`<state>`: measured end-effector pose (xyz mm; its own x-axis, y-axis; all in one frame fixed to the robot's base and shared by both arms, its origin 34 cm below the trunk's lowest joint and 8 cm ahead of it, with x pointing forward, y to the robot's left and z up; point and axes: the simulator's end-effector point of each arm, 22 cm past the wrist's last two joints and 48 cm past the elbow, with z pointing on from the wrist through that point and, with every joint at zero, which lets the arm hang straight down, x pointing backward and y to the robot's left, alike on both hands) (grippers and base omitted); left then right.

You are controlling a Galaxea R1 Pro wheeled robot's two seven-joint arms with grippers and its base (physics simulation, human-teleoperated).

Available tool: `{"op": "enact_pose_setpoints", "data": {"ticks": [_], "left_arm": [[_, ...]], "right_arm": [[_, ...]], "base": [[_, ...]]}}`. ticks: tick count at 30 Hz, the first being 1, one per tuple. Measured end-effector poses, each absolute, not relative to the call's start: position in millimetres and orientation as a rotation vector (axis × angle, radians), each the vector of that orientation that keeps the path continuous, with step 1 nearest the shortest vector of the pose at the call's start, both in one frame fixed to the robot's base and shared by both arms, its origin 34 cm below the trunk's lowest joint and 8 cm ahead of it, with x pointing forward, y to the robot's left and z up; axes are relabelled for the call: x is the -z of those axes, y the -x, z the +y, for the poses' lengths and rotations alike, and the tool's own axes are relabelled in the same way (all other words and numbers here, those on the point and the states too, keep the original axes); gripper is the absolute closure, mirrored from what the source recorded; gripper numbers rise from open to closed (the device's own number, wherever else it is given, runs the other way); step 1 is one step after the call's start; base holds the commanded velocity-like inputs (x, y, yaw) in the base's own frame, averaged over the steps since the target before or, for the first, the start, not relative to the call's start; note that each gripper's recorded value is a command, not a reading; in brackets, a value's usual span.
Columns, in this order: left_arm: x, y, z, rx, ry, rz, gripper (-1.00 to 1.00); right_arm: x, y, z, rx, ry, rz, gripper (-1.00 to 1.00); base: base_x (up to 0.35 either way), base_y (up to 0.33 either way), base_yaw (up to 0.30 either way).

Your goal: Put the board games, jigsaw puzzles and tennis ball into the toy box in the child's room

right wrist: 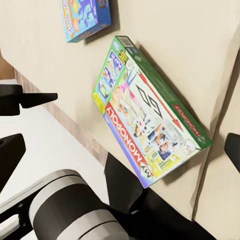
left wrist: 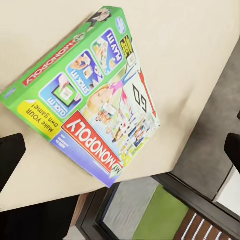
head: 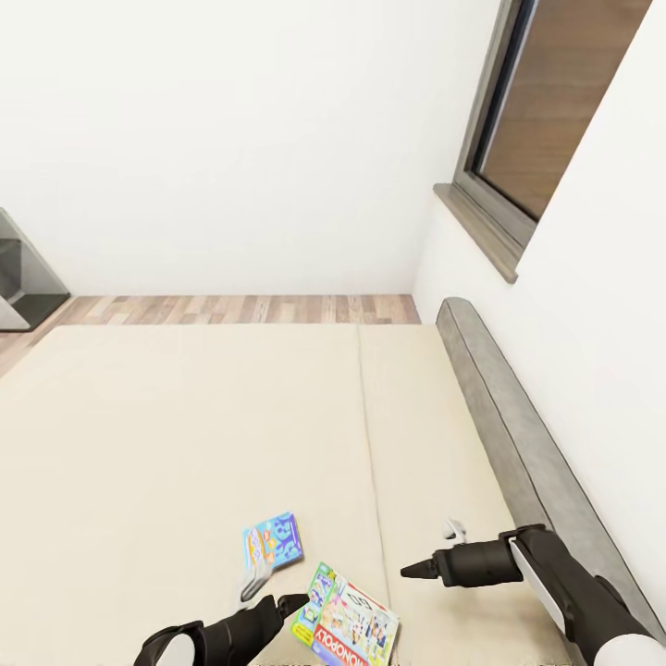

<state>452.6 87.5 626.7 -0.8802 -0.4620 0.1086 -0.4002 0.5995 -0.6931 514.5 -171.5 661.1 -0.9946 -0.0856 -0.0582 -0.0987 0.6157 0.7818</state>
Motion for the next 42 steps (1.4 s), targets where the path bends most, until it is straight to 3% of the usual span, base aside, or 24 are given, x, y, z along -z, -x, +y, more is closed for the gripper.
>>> {"op": "enact_pose_setpoints", "data": {"ticks": [42], "left_arm": [[-608,-444,87,1.149,0.778,2.775,-1.0]], "right_arm": [[-637,-503,-174,-1.383,0.119,2.861,-1.0]], "base": [[0.0,0.0,0.0]]}}
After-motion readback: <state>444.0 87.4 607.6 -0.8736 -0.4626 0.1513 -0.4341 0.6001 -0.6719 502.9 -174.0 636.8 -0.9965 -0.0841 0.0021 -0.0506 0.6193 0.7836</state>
